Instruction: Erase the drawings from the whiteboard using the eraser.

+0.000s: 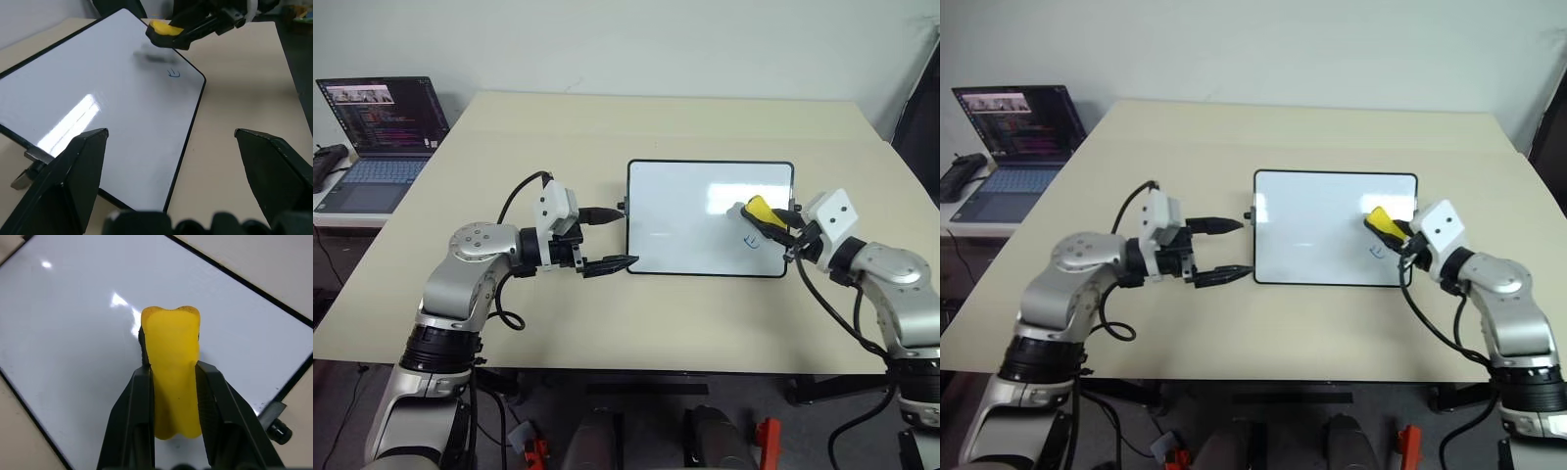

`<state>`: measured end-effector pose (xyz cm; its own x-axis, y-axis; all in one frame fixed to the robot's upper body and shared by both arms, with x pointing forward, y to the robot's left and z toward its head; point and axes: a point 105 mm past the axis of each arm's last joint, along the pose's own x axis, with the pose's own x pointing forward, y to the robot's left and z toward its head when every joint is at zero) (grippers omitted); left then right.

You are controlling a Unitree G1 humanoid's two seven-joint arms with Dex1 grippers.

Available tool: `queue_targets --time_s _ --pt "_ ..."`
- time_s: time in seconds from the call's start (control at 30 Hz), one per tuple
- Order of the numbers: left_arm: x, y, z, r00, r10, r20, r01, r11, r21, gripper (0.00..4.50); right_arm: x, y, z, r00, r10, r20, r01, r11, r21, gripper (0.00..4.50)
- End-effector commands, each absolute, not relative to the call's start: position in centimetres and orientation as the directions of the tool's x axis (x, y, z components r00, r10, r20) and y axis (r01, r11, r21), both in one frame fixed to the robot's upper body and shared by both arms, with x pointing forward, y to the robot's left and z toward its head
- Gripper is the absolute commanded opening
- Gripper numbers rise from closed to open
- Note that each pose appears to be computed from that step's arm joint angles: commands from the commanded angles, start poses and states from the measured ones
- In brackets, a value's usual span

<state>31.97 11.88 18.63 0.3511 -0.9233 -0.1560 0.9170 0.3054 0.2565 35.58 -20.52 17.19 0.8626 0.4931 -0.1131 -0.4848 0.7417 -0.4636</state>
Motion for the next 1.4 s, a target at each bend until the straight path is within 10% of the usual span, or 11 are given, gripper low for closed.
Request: queue_targets --time_s 0.03,0.33,0.63,1.2,1.4 --pt "31.3 11.2 19.4 0.327 -0.935 -0.137 0.916 0.278 0.288 4.5 36.5 -20.4 17.5 0.87 0.487 -0.072 -0.451 0.728 -0.516 0.82" --pt "31.2 11.4 19.3 0.332 -0.933 -0.14 0.916 0.283 0.285 4.5 37.0 -20.4 13.1 0.842 0.491 -0.226 -0.524 0.639 -0.563 0.8" --pt "31.5 11.5 19.1 0.336 -0.931 -0.141 0.914 0.286 0.288 4.5 31.8 -16.0 6.0 0.621 0.623 -0.476 -0.784 0.486 -0.386 0.7" --pt "32.0 11.1 19.1 0.323 -0.937 -0.134 0.917 0.275 0.288 4.5 35.9 -27.4 11.4 0.911 0.233 -0.341 -0.406 0.655 -0.638 0.69" --pt "32.1 11.1 19.5 0.317 -0.941 -0.121 0.919 0.273 0.286 4.5 34.7 -25.6 16.6 0.899 0.405 -0.166 -0.435 0.778 -0.453 0.67"
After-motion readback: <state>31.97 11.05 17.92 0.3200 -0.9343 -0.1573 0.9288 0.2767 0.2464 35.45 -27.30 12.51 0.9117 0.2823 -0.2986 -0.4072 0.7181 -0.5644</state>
